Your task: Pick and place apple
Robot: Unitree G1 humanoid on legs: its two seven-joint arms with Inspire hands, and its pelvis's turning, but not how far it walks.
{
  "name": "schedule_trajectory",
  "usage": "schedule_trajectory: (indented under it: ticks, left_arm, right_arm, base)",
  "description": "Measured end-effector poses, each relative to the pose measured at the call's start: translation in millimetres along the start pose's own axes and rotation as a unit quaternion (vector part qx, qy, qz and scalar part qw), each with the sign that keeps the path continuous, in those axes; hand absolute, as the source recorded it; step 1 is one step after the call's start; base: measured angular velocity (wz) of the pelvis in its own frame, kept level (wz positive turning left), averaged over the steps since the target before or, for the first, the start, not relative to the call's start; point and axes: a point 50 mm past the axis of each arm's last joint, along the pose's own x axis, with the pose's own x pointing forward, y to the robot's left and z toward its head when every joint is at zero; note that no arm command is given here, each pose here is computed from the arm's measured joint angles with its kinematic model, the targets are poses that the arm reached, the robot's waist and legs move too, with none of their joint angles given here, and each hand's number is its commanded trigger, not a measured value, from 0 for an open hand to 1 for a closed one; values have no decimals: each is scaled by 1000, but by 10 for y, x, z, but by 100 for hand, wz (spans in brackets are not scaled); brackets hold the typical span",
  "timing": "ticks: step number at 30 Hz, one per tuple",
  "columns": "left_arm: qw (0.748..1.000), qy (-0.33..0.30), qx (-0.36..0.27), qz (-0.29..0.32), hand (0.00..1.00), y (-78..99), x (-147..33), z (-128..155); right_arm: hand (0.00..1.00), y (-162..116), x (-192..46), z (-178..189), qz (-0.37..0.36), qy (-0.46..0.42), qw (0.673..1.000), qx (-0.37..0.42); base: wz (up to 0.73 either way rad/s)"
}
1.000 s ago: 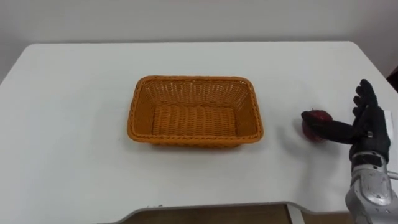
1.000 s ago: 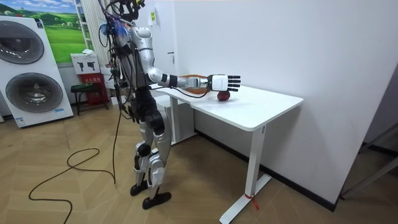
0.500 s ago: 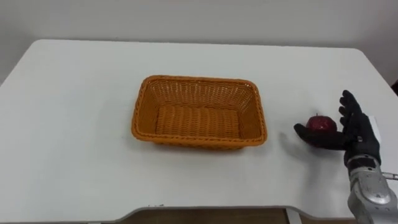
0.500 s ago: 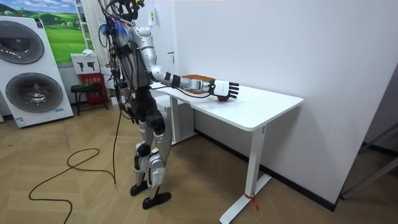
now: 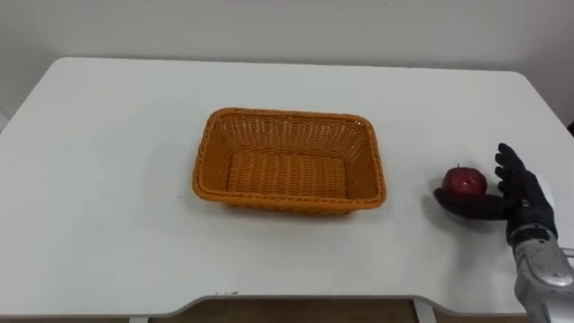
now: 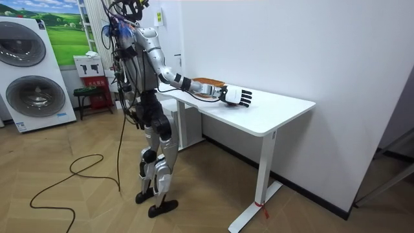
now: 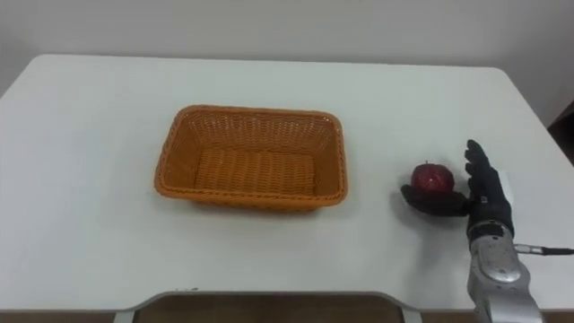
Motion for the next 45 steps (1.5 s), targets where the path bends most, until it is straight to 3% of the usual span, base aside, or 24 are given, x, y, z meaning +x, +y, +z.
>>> schedule_trajectory:
  ticks: [9,31,37,45]
  left_arm:
    - [1000,1,4,3,0,48,1,-13]
    - [1000,-2,3,3,0,55,8,13]
    - [1000,-3,4,4,0,58,10,24]
    - [1000,-8,6,8,0,65,20,67]
  right_arm:
    - [100,-143,27,-59,-19,16,999,-22]
    - [100,-116,28,-73,-7,22,999,-39]
    - [100,5,50,419,9,-81,996,-41]
    - [100,259,-93,1012,43,-219,973,-57]
  base:
    - [0]
    - [0]
    - [0]
    - [0]
